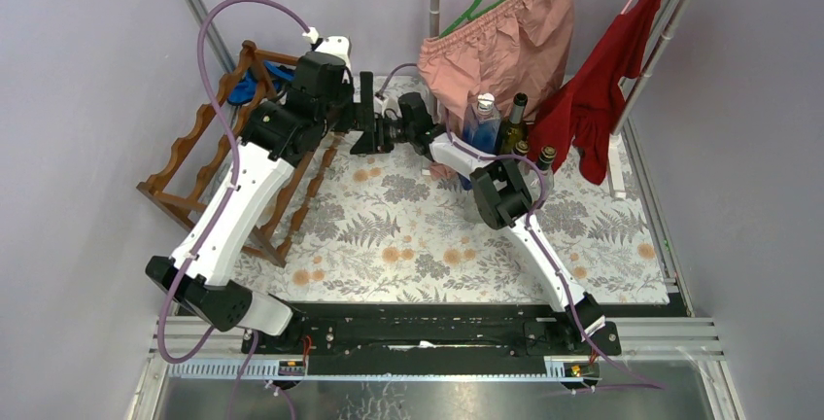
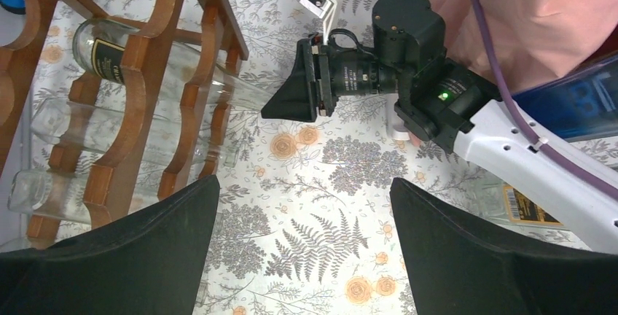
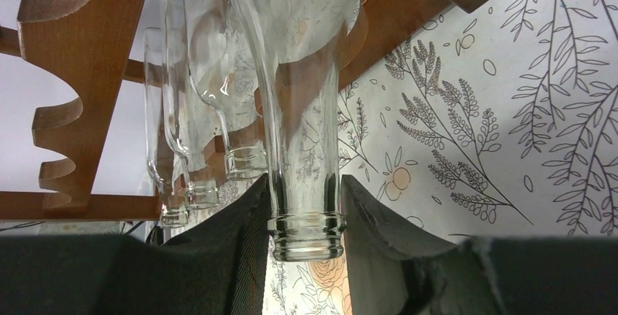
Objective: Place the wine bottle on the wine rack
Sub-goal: Place the wine bottle in the wine rack.
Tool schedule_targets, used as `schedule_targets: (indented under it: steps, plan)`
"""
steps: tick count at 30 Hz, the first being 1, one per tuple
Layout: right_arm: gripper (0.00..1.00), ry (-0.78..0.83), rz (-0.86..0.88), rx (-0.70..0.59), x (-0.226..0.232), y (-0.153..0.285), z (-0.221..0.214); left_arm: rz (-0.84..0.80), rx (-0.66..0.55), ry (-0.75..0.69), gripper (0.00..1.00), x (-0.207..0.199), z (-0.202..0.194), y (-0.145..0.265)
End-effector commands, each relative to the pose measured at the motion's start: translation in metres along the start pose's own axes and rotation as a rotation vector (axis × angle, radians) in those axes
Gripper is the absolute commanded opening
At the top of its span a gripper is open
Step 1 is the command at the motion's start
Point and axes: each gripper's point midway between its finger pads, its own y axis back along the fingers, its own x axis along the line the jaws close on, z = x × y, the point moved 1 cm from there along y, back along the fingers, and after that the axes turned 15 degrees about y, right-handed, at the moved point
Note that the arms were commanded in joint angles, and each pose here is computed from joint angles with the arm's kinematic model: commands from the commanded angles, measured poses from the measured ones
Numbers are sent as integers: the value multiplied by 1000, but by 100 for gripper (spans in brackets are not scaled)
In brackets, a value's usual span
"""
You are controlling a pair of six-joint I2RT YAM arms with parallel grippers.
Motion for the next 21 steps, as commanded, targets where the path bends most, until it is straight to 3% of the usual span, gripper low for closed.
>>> schedule_targets:
  steps: [1, 8, 21]
  plan:
    - [0, -23, -65, 104, 0, -20, -49, 47, -17, -26, 94, 12, 7, 1]
    - [0, -84, -90, 33, 3, -24, -34, 78, -7, -40, 94, 22, 4, 0]
    - [0, -97, -318, 145, -31, -17, -73, 96, 17, -50, 94, 34, -2, -3]
